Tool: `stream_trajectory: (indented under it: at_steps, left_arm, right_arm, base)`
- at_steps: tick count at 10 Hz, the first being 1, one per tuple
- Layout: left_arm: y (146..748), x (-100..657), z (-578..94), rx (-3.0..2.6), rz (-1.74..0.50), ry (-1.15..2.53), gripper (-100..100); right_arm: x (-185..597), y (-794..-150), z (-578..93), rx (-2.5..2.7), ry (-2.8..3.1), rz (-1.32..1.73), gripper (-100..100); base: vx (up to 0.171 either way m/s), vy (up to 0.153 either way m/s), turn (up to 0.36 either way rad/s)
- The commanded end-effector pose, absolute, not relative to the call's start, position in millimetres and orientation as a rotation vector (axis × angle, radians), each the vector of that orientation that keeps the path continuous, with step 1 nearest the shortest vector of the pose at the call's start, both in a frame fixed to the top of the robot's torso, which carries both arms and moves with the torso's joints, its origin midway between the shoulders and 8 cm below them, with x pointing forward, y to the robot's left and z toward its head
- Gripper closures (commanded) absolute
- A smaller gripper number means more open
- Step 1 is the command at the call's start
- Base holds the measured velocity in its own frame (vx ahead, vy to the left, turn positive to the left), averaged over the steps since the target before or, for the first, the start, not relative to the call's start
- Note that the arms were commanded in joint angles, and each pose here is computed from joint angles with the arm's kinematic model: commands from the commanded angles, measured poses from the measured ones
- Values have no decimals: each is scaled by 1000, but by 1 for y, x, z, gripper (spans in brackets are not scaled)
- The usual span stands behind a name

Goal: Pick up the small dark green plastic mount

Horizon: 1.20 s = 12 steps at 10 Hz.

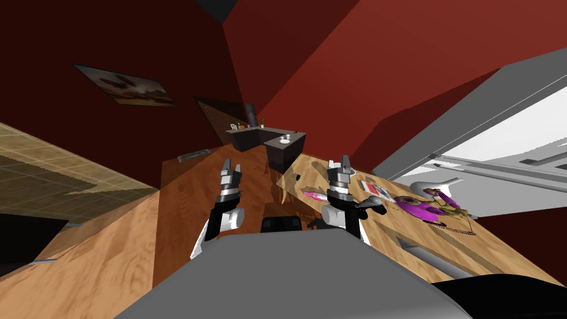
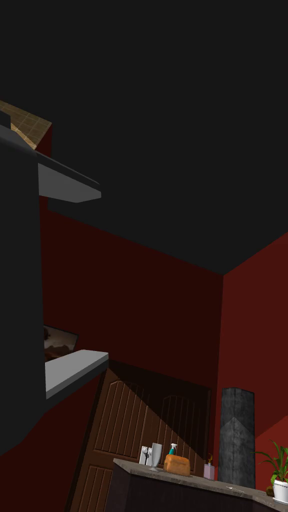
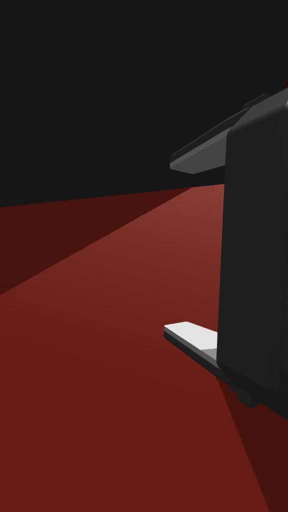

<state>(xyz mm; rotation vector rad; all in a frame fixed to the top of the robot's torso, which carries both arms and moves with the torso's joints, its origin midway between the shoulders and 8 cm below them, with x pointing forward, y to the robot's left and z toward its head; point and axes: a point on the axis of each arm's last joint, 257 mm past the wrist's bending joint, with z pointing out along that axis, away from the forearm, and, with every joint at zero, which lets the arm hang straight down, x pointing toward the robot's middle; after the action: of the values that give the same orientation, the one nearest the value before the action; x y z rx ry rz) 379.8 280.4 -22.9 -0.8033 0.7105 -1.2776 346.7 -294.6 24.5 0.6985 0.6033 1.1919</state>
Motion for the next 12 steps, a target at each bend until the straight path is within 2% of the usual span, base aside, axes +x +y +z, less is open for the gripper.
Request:
stream_trajectory:
  at_steps: [1, 5, 12]
  left_arm:
    - [280, 380, -23, -803, -1278, 710, 0]
    - [280, 380, -23, -803, -1278, 710, 0]
    - [280, 380, -23, -803, -1278, 710, 0]
  right_arm:
    - [351, -287, 20, 660, 662, 1179, -100]
    - [364, -271, 0, 568, 814, 1119, -100]
    - [395, -249, -78, 332, 1166, 859, -100]
  base:
    - [-40, 34, 33]
    - [-53, 58, 36]
    - [-41, 60, 79]
